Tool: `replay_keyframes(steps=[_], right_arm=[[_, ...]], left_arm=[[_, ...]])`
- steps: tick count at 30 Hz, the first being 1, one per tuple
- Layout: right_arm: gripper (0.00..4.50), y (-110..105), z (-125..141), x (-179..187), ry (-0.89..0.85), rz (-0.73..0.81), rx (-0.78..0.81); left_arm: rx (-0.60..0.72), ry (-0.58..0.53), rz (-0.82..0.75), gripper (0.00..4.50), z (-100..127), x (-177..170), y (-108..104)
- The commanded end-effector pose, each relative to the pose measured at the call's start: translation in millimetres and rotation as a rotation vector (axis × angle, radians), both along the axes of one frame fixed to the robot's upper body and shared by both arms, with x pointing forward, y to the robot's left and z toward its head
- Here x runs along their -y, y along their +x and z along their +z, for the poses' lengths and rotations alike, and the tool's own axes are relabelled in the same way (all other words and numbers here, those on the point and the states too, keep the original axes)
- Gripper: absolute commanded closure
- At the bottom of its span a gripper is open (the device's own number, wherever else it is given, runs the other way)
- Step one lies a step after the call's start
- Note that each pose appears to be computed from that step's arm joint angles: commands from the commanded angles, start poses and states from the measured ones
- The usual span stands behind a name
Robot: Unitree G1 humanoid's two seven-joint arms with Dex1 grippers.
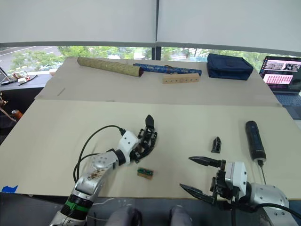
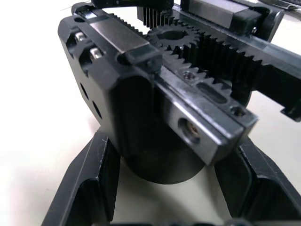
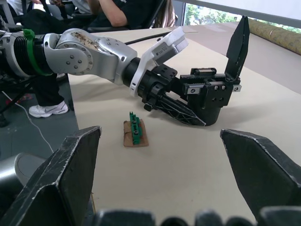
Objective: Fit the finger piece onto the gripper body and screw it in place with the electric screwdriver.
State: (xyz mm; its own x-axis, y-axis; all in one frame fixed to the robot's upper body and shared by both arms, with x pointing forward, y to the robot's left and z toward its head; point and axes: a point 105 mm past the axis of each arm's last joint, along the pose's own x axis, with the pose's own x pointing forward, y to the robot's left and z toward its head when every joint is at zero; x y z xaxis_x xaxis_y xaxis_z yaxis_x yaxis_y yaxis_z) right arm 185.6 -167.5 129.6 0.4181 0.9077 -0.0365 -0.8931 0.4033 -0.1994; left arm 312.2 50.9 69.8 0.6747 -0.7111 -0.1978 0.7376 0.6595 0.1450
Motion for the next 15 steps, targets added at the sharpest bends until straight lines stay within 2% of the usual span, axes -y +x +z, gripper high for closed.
replay_keyframes(steps=[1,3,5,8,15], right_arm=[[0.0,1,7,3,-0.01,0.002,0.038],[0.0,1,7,3,-0.012,0.001,0.037],[0.0,0,7,3,-0.012,0.0,0.037],[0.0,1,8,4,-0.01,-0.006,0.039],[0.0,-4,9,11,0.0,-0.054,0.033]], left_arm=[[0.041,-0.006,-0.021,2.2,7,5,-3],[0.022,-0.005,-0.037,2.2,4,5,-7],[0.003,-0.013,-0.048,1.16,3,4,-9],[0.01,-0.013,-0.035,0.05,5,-4,-8],[-0.002,-0.012,-0.125,0.05,23,-37,-21]])
